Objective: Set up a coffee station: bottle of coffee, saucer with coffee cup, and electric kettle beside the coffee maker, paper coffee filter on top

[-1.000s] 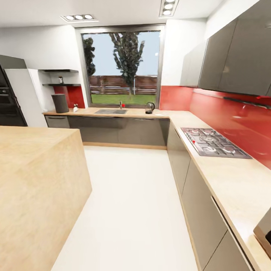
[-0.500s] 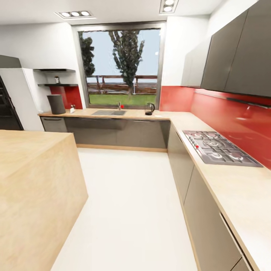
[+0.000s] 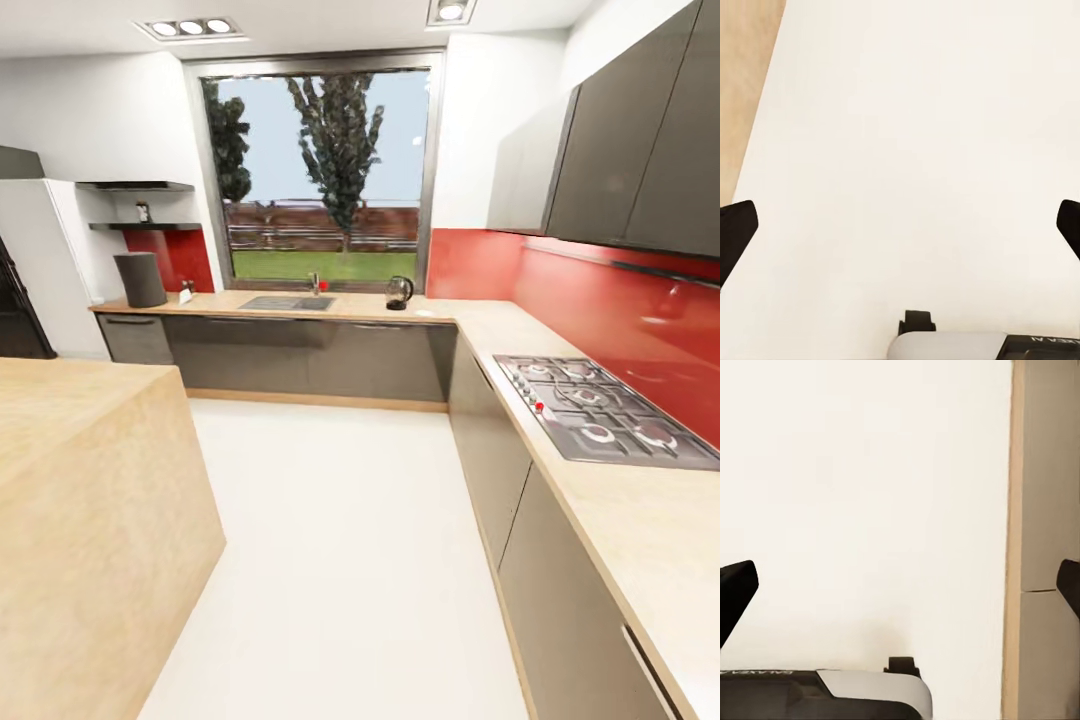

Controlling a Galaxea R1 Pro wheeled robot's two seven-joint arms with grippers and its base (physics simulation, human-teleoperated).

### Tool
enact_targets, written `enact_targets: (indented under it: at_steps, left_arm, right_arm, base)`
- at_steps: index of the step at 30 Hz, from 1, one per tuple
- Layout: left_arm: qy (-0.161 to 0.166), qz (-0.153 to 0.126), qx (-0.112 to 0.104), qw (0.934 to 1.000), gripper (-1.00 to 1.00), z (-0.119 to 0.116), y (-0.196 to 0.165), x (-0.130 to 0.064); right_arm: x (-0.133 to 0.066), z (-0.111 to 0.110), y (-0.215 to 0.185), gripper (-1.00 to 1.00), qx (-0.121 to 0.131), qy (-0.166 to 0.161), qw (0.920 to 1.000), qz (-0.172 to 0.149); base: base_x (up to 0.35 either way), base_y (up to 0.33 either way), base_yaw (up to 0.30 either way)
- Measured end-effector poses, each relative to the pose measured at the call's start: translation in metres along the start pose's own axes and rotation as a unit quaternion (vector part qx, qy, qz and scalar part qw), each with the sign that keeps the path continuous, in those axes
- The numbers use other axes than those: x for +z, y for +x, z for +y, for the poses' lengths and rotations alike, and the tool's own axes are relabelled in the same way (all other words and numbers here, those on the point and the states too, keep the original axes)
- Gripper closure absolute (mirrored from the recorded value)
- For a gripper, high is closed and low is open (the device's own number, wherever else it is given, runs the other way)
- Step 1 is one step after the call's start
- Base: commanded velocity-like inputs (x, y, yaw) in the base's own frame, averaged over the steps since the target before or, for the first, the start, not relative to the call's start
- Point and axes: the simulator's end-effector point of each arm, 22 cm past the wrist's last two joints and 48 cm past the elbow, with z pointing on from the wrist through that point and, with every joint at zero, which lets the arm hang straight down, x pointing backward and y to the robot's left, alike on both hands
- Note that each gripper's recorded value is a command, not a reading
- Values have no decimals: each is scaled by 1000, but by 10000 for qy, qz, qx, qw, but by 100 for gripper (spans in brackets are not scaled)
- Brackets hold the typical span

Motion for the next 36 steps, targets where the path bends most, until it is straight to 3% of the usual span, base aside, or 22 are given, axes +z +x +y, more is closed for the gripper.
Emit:
enact_targets:
  at_steps: [36]
  left_arm:
    - [-4,-1,0,10000,-100,0,0,0]
  right_arm:
    - [0,1,0,-100,-9,-13,10000,3]
  base:
    - [336,0,0]
